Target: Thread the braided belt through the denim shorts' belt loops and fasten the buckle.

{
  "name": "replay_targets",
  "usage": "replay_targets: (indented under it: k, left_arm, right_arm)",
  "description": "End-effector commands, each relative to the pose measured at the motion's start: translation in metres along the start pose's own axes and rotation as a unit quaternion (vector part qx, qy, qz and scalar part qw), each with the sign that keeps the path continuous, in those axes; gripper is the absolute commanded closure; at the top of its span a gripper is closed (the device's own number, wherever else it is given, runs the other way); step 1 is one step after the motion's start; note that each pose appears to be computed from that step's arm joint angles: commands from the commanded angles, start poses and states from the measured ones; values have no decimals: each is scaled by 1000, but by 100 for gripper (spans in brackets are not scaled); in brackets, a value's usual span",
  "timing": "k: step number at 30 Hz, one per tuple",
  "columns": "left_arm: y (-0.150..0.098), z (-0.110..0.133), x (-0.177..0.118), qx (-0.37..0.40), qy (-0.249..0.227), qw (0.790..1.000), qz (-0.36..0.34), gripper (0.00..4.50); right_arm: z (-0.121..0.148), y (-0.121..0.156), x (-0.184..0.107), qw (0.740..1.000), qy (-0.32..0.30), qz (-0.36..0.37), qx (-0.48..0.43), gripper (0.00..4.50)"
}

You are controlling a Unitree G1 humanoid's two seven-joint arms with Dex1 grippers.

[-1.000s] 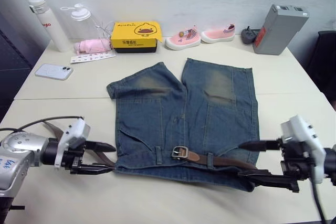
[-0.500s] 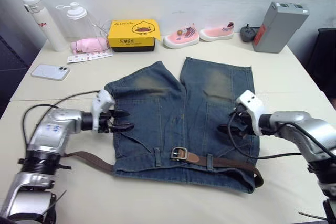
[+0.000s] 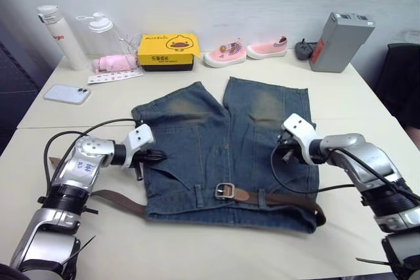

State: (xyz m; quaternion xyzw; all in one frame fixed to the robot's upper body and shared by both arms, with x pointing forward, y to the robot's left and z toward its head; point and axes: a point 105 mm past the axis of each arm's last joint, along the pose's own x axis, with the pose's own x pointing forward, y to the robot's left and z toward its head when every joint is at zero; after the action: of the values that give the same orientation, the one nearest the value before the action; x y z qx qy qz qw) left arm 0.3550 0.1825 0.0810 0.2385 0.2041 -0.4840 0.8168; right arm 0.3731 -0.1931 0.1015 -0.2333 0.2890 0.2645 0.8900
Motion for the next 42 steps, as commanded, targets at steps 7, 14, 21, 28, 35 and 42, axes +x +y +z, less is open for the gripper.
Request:
replay_targets:
  k: [7,14,21,28,35,42]
  left_arm:
    - [85,6,16,116,113,954,251,450]
    - [97,12,18,138,130,938,289,450]
    - [94,32,23,82,46,956,279,358]
    - [106,73,-4,68,-52,952,293,128]
    - [79,113,-78,-23,-217,934,284,78]
    - [45,94,-137,-187,-336,864,326,78]
  right_arm:
    - [32,-69,22,981,-36,-190,16,443]
    - [39,-82,26,977,-42,-211,12,443]
    - [59,-86,20,969,-108,-216,43,381]
    - [100,-78,-25,951,-239,-161,111,122]
    - [126,-14,-108,921,-376,-65,83,4]
    - [101,13,-127,918,-374,-102,79,4]
